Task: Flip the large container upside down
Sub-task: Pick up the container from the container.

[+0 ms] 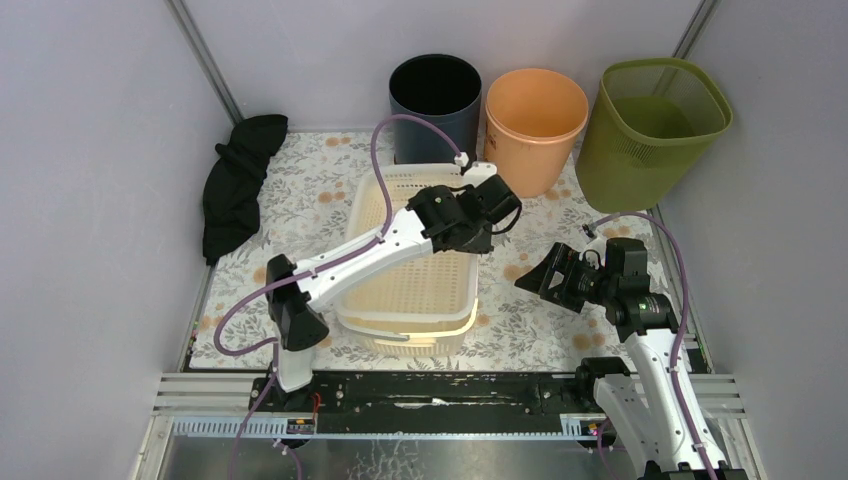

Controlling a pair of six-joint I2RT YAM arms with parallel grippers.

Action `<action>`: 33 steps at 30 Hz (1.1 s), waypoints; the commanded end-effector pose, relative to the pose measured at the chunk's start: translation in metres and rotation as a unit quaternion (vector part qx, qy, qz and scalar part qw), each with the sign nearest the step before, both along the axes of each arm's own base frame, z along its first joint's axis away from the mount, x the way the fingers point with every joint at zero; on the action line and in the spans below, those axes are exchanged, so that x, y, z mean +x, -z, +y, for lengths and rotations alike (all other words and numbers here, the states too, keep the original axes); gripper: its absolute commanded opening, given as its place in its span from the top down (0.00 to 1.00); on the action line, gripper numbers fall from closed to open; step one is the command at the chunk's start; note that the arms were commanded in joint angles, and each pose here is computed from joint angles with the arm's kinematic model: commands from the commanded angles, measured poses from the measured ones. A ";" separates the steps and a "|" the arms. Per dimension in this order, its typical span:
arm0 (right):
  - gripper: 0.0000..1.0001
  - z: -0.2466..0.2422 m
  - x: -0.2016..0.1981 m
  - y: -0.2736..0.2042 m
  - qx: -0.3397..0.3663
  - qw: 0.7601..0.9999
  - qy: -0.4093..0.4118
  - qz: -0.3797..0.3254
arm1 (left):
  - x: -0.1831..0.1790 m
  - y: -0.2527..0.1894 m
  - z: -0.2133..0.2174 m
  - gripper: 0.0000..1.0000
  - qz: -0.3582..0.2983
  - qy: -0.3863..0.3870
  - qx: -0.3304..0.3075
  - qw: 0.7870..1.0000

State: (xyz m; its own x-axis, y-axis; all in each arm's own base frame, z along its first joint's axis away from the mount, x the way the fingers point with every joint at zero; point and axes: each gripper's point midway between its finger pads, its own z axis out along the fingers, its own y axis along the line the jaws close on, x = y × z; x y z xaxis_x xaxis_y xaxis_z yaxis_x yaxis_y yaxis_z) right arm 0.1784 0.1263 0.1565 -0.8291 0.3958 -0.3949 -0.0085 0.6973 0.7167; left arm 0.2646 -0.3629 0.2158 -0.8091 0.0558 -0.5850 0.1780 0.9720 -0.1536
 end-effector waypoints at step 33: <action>0.06 0.002 0.002 -0.013 0.012 1.000 0.000 -0.012 | -0.002 -0.206 0.047 0.78 -0.169 -0.001 -0.185 0.968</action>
